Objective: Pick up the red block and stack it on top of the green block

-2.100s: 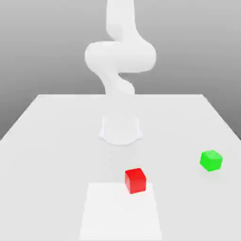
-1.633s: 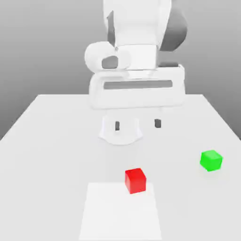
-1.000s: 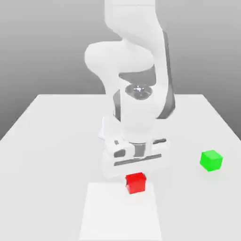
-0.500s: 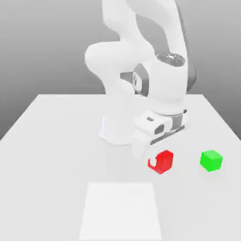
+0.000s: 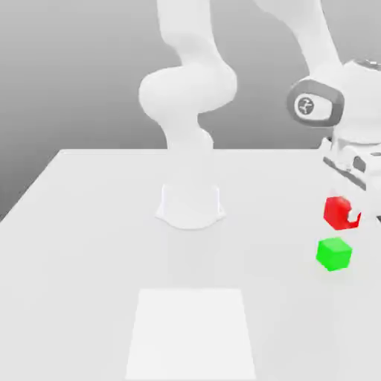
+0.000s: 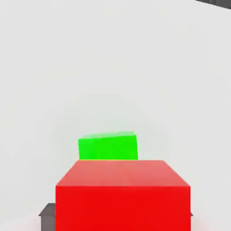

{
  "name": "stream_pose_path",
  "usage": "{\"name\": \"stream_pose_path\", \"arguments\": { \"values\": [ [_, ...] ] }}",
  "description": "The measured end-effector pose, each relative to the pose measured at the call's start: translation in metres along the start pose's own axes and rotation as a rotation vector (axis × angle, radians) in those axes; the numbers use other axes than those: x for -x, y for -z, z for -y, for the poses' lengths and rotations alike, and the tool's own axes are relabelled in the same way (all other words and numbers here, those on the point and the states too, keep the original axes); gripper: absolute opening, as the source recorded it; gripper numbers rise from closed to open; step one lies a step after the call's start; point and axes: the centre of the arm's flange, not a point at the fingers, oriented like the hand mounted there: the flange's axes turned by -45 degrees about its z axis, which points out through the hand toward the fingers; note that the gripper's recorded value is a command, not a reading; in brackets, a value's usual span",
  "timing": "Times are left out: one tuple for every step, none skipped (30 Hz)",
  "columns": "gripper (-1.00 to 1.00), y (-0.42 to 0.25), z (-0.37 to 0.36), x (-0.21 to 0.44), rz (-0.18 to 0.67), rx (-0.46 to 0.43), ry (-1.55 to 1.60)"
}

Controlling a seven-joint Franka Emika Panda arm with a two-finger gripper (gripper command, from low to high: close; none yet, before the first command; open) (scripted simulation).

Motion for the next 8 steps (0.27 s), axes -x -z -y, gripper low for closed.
{"name": "stream_pose_path", "arguments": {
  "values": [
    [-1.00,-0.007,0.000,0.000,0.000,0.001,0.000],
    [-1.00,-0.015,0.000,0.000,0.000,0.001,0.001],
    [-1.00,-0.023,0.000,0.000,0.000,0.000,0.001],
    [-1.00,-0.031,0.001,0.000,-0.001,-0.001,0.003],
    [1.00,-0.039,0.003,0.000,-0.002,-0.003,0.005],
    [1.00,-0.039,0.003,0.000,-0.002,-0.003,0.005],
    [1.00,-0.039,0.003,0.000,-0.002,-0.003,0.005],
    [1.00,-0.039,0.003,0.000,-0.002,-0.003,0.005]
  ]
}}
